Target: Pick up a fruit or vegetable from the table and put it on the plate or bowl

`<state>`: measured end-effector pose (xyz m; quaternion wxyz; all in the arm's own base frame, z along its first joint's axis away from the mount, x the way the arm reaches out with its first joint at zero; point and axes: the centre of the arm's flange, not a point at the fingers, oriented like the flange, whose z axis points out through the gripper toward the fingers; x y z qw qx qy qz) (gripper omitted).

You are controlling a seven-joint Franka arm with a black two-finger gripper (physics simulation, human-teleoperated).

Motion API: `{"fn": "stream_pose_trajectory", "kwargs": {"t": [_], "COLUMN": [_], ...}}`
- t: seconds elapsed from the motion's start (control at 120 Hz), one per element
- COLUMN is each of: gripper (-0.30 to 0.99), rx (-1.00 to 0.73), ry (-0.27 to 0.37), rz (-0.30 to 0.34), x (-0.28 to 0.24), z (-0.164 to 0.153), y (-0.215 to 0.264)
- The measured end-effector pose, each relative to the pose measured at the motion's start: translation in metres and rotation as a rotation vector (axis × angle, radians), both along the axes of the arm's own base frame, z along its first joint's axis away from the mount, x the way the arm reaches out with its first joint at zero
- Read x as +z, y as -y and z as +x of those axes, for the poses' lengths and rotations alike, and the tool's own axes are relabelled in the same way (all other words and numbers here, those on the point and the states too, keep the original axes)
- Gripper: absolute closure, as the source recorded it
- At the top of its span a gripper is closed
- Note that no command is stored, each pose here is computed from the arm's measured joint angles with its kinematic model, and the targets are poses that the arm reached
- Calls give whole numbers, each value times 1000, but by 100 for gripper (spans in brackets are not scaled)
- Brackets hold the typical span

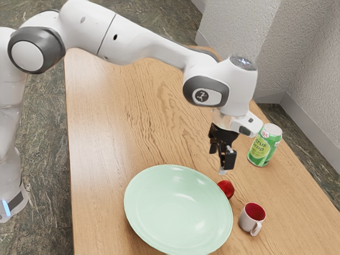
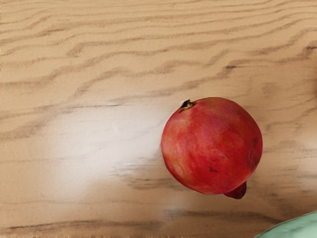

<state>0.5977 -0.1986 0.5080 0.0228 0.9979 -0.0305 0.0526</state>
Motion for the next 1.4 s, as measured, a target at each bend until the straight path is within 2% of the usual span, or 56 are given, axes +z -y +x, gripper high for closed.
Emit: {"fn": "stream_pose_trajectory", "kwargs": {"t": [0.317, 0.85, 1.4], "gripper": [0, 0, 0], "rx": [85, 123, 135], "ry": [-40, -19, -73], "rz": [-13, -46, -48], "x": [-26, -27, -65], "z": [-2, 14, 32], "y": [-8, 6, 15]}}
